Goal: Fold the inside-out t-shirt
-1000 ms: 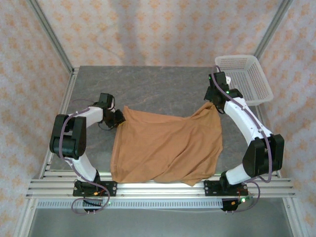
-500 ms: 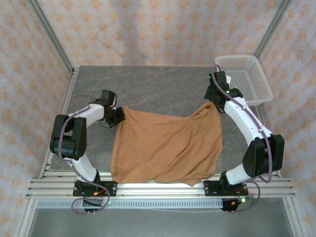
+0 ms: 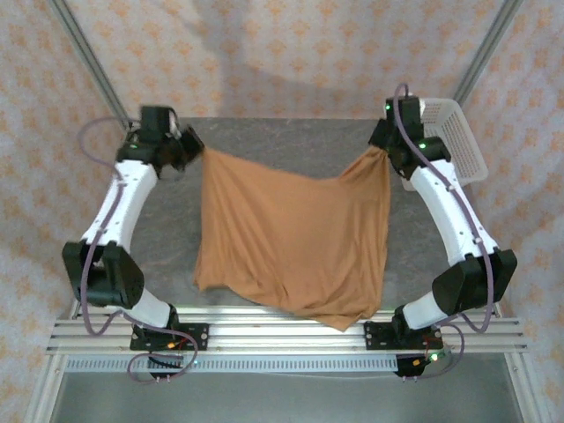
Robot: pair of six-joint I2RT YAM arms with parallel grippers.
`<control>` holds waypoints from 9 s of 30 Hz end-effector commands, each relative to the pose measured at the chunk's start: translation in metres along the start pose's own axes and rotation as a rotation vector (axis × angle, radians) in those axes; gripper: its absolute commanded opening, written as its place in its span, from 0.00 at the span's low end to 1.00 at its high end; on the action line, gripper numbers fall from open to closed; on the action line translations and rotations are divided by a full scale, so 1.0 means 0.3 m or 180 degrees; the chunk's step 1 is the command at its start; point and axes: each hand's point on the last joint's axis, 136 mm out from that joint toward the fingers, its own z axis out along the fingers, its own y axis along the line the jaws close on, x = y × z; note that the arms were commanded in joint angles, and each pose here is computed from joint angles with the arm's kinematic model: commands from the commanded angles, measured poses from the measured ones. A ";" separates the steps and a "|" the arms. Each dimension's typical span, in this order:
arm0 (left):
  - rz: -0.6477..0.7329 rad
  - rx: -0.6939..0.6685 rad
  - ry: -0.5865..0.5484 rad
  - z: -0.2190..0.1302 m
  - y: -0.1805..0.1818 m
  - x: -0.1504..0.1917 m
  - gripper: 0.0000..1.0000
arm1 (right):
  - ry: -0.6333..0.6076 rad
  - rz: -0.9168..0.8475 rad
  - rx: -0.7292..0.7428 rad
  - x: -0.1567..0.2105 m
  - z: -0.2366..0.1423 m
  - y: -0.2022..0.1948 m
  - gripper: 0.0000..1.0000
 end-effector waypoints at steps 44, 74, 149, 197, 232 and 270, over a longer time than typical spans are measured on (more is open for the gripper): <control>0.0048 0.0263 -0.1430 -0.253 -0.051 -0.383 0.00 | -0.1526 -0.0210 -0.0289 -0.557 -0.375 0.097 0.00; 0.0116 -0.0381 0.0491 0.398 0.200 0.307 0.63 | 0.1583 0.0145 -0.0363 0.450 0.402 0.205 0.62; -0.1091 -0.1243 0.0800 0.215 0.853 0.522 0.53 | 0.2709 0.0143 0.0023 1.192 -0.134 -0.139 0.51; -0.0629 -0.1450 0.0275 -0.218 0.750 0.542 0.00 | 0.2642 -0.0099 -0.0017 1.081 -0.512 -0.285 0.00; -0.0337 -0.2155 0.0660 0.090 0.844 0.420 0.11 | 0.2560 -0.0583 0.0203 0.805 0.254 0.029 0.11; 0.0139 -0.1358 0.0760 0.168 0.485 0.550 0.53 | 0.2946 -0.0102 0.0126 1.043 0.265 0.047 0.45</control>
